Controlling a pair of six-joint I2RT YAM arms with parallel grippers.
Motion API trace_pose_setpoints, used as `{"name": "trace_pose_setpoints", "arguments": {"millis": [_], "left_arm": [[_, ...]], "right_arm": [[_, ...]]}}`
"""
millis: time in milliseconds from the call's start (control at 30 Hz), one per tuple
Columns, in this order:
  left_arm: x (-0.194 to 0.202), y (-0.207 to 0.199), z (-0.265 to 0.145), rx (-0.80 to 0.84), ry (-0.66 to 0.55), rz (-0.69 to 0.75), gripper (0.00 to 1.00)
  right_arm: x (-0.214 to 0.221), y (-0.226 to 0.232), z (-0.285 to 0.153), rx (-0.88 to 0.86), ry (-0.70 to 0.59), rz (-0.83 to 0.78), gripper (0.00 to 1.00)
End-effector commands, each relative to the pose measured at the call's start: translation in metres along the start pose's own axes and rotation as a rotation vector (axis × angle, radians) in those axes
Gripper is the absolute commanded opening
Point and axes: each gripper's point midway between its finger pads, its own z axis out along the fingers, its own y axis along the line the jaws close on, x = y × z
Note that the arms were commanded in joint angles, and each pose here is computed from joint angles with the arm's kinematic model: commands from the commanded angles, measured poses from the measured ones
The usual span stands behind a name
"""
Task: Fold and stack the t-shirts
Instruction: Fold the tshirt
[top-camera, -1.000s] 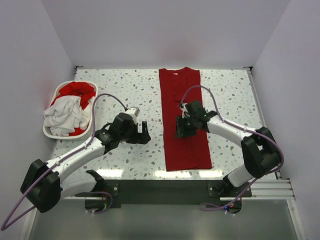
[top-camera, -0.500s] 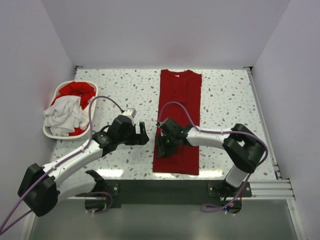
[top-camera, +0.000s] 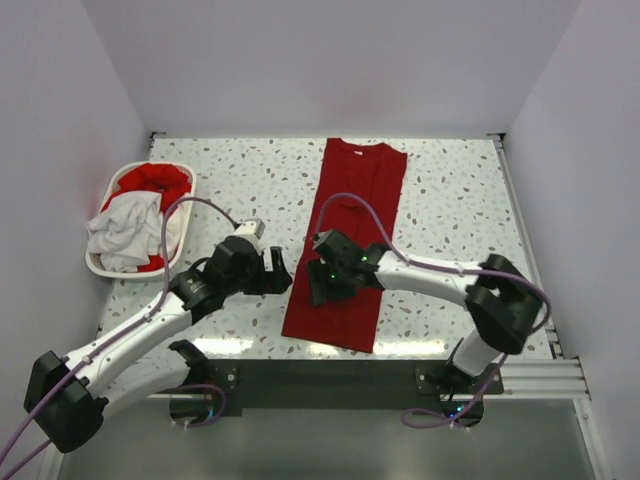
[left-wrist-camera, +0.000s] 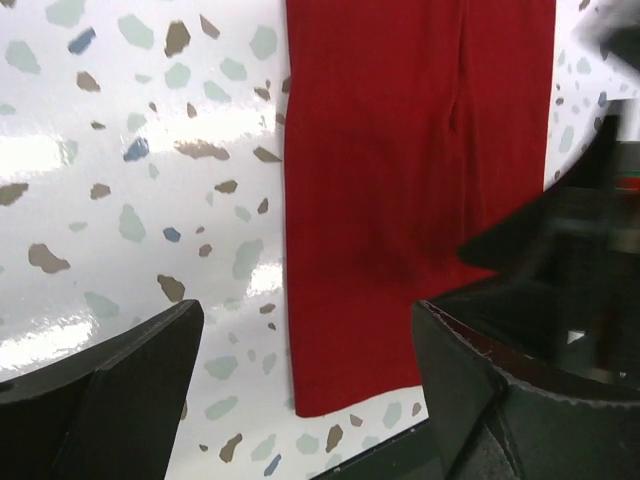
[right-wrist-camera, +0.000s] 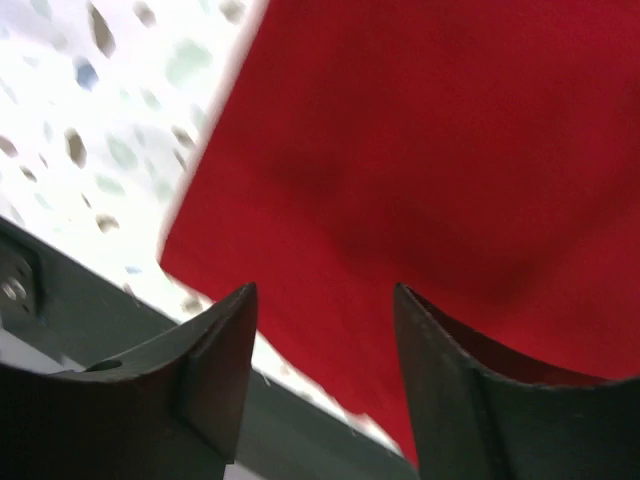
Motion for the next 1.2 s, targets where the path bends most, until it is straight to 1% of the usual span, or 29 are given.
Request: {"name": "trace_pose_setpoints", "arguments": {"millis": [0, 33, 67, 100, 167, 200, 267, 333, 367, 433, 500, 633, 833, 900, 933, 1000, 1033, 1100, 1133, 1167], "left_arm": [[0.023, -0.003, -0.002, 0.017, 0.084, -0.014, 0.89], [0.033, -0.004, -0.001, 0.019, 0.114, -0.005, 0.86], [0.037, -0.005, 0.0, 0.019, 0.127, -0.003, 0.85], [0.045, -0.004, 0.001, 0.01, 0.151, -0.008, 0.83], [0.058, -0.011, 0.001, 0.023, 0.189, 0.008, 0.82], [0.064, -0.011, 0.002, 0.013, 0.209, 0.015, 0.82], [0.075, -0.014, 0.002, 0.007, 0.239, 0.03, 0.81], [0.087, -0.015, 0.005, -0.009, 0.277, 0.049, 0.77], [0.091, -0.016, 0.006, -0.012, 0.289, 0.051, 0.75], [0.1, -0.016, 0.009, -0.032, 0.325, 0.066, 0.68], [0.103, -0.015, 0.012, -0.051, 0.342, 0.078, 0.64], [0.105, -0.018, 0.014, -0.051, 0.348, 0.095, 0.64], [0.111, -0.018, 0.015, -0.045, 0.371, 0.096, 0.63], [0.115, -0.018, 0.016, -0.044, 0.386, 0.097, 0.61], [0.116, -0.018, 0.016, -0.042, 0.389, 0.098, 0.61], [0.12, -0.018, 0.016, -0.041, 0.405, 0.103, 0.6], [0.121, -0.018, 0.016, -0.043, 0.409, 0.103, 0.59], [0.122, -0.018, 0.016, -0.042, 0.414, 0.106, 0.57], [0.123, -0.017, 0.016, -0.044, 0.416, 0.108, 0.57], [0.124, -0.016, 0.017, -0.049, 0.421, 0.11, 0.55]], "right_arm": [[0.018, -0.037, -0.055, 0.12, -0.069, 0.053, 0.61], [0.025, -0.045, -0.061, 0.142, -0.069, 0.069, 0.63], [0.045, -0.063, -0.067, 0.189, -0.039, 0.106, 0.65], [0.048, -0.067, -0.079, 0.189, -0.07, 0.117, 0.67], [0.071, -0.081, -0.086, 0.211, -0.032, 0.15, 0.66], [0.076, -0.081, -0.091, 0.189, -0.038, 0.163, 0.66], [0.094, -0.091, -0.089, 0.205, -0.005, 0.199, 0.65], [0.108, -0.095, -0.086, 0.18, 0.009, 0.224, 0.65], [0.111, -0.094, -0.084, 0.167, 0.009, 0.244, 0.63], [0.113, -0.087, -0.078, 0.114, 0.007, 0.269, 0.6], [0.119, -0.088, -0.071, 0.102, 0.025, 0.279, 0.57], [0.125, -0.08, -0.052, 0.048, 0.053, 0.301, 0.54], [0.133, -0.082, -0.04, 0.056, 0.091, 0.322, 0.48], [0.135, -0.084, -0.039, 0.064, 0.096, 0.326, 0.45], [0.137, -0.085, -0.039, 0.072, 0.104, 0.328, 0.39], [0.141, -0.088, -0.04, 0.085, 0.114, 0.325, 0.33], [0.144, -0.092, -0.042, 0.1, 0.125, 0.322, 0.28], [0.144, -0.093, -0.045, 0.101, 0.116, 0.318, 0.24], [0.144, -0.093, -0.045, 0.102, 0.114, 0.322, 0.2], [0.144, -0.094, -0.046, 0.102, 0.11, 0.323, 0.17]]}}
